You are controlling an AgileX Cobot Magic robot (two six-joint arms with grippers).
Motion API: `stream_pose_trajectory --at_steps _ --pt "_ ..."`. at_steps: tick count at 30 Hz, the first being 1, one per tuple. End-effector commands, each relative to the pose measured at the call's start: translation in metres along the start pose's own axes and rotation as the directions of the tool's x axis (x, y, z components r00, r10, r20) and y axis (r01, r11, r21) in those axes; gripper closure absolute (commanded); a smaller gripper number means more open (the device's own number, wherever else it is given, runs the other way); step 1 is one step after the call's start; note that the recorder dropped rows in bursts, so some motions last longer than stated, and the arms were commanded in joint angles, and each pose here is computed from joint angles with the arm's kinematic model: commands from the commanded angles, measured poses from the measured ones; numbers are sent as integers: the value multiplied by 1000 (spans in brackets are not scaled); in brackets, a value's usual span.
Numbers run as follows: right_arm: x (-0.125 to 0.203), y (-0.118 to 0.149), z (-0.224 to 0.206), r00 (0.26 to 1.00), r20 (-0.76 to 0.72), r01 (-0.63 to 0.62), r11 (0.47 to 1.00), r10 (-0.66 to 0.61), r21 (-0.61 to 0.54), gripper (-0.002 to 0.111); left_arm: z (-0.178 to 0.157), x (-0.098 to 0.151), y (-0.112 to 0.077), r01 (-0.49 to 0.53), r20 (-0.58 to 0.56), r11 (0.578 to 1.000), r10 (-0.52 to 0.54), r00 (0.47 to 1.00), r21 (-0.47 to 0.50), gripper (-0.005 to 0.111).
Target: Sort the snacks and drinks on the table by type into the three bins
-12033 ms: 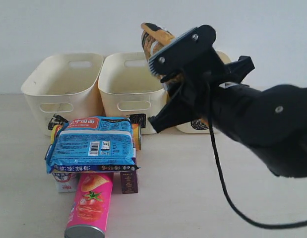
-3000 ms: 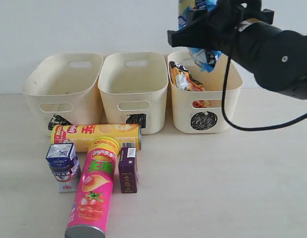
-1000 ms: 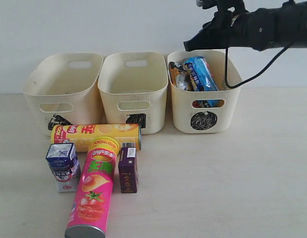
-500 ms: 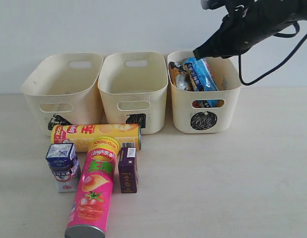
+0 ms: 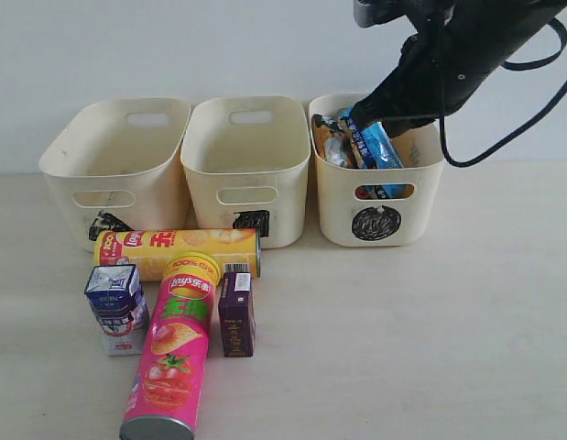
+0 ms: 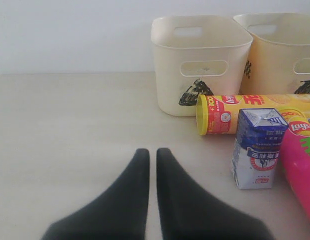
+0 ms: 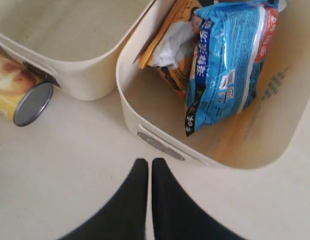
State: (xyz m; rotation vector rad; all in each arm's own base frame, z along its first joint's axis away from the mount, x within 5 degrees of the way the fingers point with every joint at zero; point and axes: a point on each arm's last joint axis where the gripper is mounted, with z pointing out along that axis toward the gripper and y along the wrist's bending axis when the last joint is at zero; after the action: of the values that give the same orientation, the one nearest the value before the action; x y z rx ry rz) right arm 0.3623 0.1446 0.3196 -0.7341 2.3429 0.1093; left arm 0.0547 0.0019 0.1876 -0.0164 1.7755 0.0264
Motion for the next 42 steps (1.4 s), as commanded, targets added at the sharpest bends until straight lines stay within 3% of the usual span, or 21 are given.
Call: stream_pose_trajectory --at_steps 1,6,13,21,26,33,42 --pt "16 -2 -7 997 -76 6 999 -4 37 108 0 1 0 4 0 1000 -4 1000 6 102" --pt "40 -15 -14 994 -109 4 984 16 178 108 0 1 0 4 0 1000 -4 1000 6 102" --pt "80 -51 -43 975 -155 -117 959 161 260 108 0 1 0 4 0 1000 -4 1000 6 102" --pt "128 -72 -66 934 -167 -253 914 317 318 108 0 1 0 4 0 1000 -4 1000 6 102" --pt "150 -66 -75 915 -173 -300 900 365 315 108 0 1 0 4 0 1000 -4 1000 6 102" --pt "169 -40 -85 884 -97 -428 876 457 222 108 0 1 0 4 0 1000 -4 1000 6 102" --pt "183 -26 -94 875 -60 -461 864 481 201 108 0 1 0 4 0 1000 -4 1000 6 102"
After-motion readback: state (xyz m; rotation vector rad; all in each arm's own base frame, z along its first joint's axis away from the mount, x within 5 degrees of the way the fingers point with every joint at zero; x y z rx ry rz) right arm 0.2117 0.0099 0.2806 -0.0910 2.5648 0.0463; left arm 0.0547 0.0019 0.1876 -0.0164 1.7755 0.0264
